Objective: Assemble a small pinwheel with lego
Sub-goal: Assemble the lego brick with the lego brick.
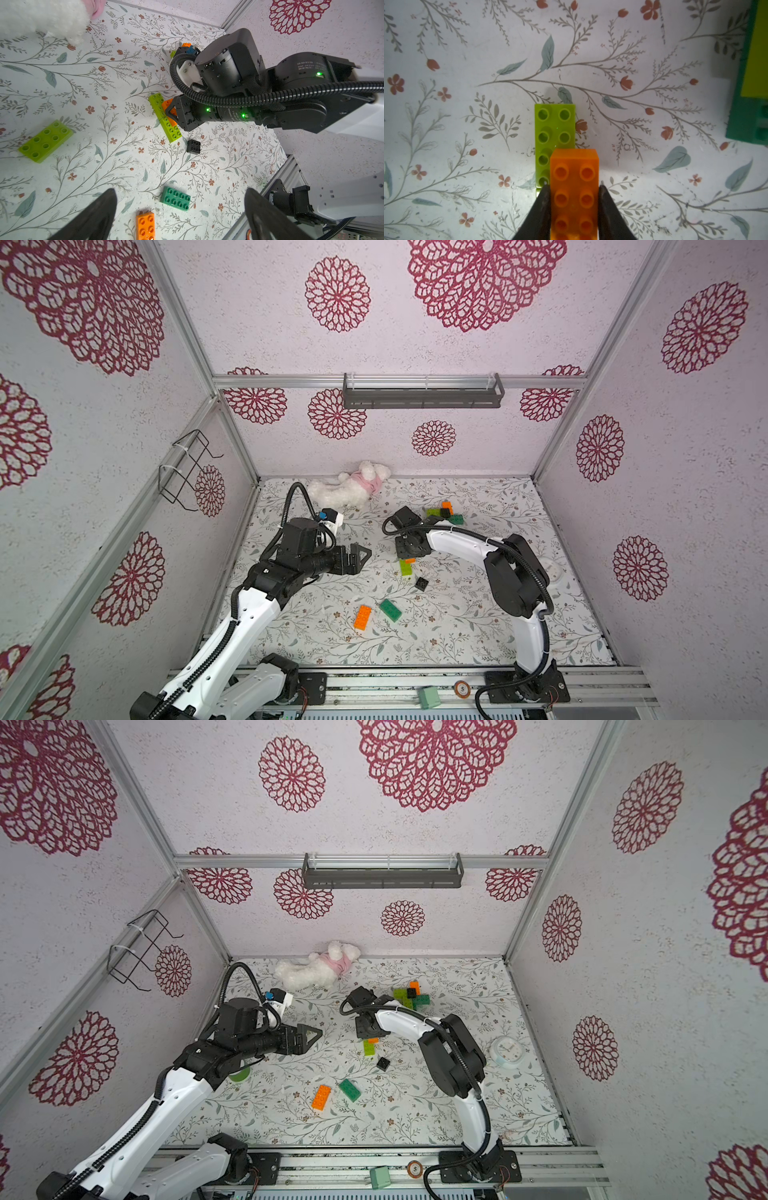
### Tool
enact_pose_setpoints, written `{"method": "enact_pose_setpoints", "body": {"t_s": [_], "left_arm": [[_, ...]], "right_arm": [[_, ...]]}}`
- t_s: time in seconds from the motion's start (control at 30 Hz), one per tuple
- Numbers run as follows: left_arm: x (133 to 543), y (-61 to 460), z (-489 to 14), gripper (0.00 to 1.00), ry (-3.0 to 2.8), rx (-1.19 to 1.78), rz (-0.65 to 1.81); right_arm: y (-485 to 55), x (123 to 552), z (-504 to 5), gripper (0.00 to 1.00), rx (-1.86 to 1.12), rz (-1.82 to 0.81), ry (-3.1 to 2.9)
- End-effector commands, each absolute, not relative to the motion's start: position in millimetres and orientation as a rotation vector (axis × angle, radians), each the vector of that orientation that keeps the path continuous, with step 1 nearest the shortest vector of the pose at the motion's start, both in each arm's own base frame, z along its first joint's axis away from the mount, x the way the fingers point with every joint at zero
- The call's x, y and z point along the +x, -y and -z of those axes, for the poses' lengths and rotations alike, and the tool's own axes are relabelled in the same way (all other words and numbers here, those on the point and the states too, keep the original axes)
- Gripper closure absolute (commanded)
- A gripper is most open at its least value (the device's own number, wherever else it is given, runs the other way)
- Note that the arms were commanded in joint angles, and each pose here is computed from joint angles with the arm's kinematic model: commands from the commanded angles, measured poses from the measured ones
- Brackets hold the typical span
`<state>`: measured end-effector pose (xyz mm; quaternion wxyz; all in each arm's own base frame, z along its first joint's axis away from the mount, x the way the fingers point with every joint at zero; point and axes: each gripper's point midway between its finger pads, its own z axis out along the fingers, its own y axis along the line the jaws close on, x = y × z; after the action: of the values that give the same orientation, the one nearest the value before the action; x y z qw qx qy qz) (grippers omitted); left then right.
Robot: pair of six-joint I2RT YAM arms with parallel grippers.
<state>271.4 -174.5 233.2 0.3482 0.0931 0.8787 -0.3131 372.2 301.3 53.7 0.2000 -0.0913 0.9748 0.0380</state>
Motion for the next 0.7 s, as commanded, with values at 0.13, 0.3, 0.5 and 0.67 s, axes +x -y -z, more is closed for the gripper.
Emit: {"method": "enact_pose_setpoints", "body": {"t_s": [0.13, 0.3, 0.5, 0.67], "left_arm": [[272.5, 168.9, -237.0, 0.03, -2.258, 0.248, 0.769], [273.3, 166.2, -237.2, 0.03, -2.257, 0.239, 0.75], [275.0, 157.9, -238.4, 0.03, -2.245, 0.204, 0.694], [279.0, 147.4, -233.1, 0.03, -2.262, 0.15, 0.618]], "right_arm": [[-282.5, 347.8, -16.6, 1.0, -0.317, 0.07, -2.847], [-296.0, 355.0, -33.4, 1.0, -0.35, -0.008, -2.817], [-292.0, 363.6, -47.2, 1.0, -0.411, -0.011, -2.772], [-280.8, 364.3, -53.2, 1.0, -0.453, -0.001, -2.757]]}}
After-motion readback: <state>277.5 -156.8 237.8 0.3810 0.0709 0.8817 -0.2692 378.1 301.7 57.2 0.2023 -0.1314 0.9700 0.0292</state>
